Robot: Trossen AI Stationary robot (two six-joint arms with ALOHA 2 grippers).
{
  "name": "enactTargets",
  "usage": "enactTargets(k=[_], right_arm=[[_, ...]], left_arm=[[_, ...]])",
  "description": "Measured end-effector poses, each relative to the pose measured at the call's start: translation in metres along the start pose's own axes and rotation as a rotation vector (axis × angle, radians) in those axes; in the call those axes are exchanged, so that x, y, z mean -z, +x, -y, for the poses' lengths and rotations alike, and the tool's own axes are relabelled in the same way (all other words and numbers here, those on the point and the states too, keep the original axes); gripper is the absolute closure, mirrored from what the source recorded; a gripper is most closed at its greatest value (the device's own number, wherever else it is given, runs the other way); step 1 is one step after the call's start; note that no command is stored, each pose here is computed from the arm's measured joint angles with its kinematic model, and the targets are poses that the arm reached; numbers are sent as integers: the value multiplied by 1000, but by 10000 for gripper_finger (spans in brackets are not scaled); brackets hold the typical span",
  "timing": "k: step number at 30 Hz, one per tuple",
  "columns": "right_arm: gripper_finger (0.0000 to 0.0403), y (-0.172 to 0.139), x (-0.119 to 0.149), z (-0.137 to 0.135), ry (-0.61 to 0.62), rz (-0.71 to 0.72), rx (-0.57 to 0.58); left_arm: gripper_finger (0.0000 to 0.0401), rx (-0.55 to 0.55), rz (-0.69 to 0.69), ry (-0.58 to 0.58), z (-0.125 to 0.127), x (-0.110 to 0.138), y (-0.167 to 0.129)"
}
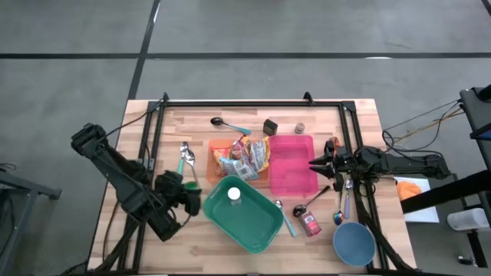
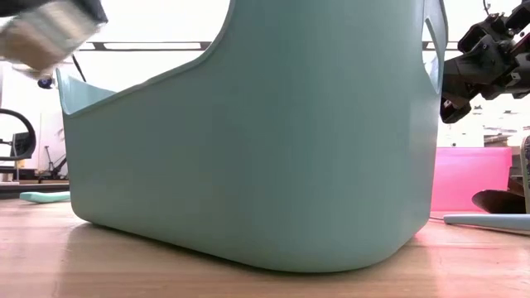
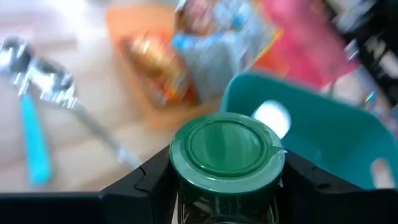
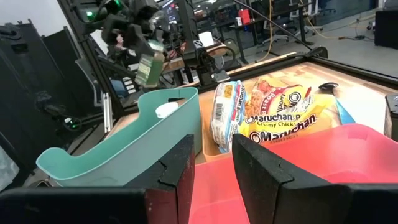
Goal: Pick & Place Food Item
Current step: Put the green seasoning bottle into the green bin
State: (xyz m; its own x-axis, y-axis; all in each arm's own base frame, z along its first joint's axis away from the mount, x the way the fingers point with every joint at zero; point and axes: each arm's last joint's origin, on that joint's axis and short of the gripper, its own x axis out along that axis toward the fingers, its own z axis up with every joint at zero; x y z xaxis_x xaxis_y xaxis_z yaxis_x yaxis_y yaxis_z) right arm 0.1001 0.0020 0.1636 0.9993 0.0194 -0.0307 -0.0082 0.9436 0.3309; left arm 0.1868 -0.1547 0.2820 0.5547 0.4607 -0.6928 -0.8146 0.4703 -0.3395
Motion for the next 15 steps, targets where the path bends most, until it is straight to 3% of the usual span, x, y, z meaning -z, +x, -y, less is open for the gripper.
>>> enactTargets(k=[7, 15], right_arm=[[296, 0, 0, 0, 0, -1, 0], [296, 0, 0, 0, 0, -1, 0]], left_arm=[[207, 57, 216, 35, 24, 12, 9], [206, 29, 316, 120, 50, 46, 33]])
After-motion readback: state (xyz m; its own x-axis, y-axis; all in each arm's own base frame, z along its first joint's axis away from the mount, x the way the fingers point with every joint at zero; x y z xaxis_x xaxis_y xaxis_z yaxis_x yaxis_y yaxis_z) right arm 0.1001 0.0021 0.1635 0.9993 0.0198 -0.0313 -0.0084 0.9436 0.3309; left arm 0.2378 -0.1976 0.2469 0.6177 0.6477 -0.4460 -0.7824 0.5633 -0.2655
